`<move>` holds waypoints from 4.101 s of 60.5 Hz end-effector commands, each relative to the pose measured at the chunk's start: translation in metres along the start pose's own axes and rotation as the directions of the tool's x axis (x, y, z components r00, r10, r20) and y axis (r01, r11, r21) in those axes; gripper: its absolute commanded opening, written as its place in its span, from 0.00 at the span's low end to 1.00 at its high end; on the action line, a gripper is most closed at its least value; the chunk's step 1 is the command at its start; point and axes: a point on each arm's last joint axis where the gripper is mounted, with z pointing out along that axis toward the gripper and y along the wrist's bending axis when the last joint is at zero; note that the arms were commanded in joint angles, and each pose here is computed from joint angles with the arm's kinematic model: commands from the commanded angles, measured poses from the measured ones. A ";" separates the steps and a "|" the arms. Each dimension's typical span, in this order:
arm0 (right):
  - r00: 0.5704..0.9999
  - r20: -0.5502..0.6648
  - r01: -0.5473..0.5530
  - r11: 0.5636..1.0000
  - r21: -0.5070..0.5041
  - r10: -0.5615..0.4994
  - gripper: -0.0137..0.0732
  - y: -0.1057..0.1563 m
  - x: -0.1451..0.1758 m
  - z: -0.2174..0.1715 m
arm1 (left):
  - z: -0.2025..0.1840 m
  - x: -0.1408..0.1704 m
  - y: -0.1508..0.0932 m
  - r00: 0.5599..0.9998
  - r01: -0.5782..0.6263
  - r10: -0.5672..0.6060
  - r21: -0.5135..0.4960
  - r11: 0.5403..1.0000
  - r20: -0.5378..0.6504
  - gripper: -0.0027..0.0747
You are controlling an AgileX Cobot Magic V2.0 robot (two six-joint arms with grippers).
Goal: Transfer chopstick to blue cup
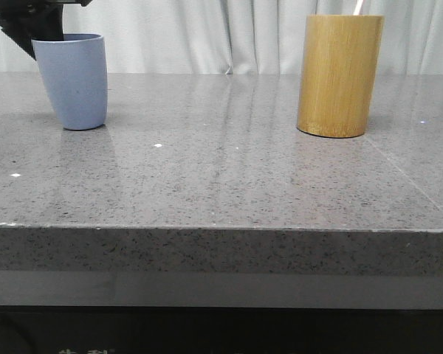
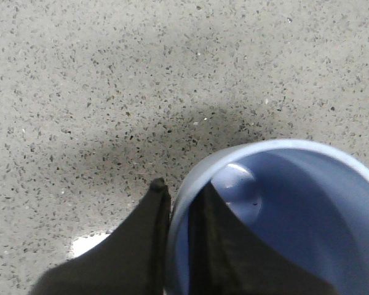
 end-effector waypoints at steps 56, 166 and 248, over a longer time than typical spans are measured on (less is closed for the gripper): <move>0.996 0.089 0.019 1.000 -0.001 -0.018 0.80 0.001 -0.015 -0.004 | -0.037 -0.016 -0.151 0.933 -0.285 0.232 0.173 0.943 0.276 0.01; 0.997 0.070 0.016 1.000 -0.001 -0.016 0.80 0.001 -0.013 -0.004 | -0.202 0.061 -0.108 0.793 -0.303 0.193 0.099 0.948 0.578 0.51; 0.979 0.038 -0.176 0.928 -0.329 0.199 0.68 0.050 -0.145 0.114 | -0.199 0.188 -0.074 0.806 -0.292 0.173 0.126 0.948 0.565 0.51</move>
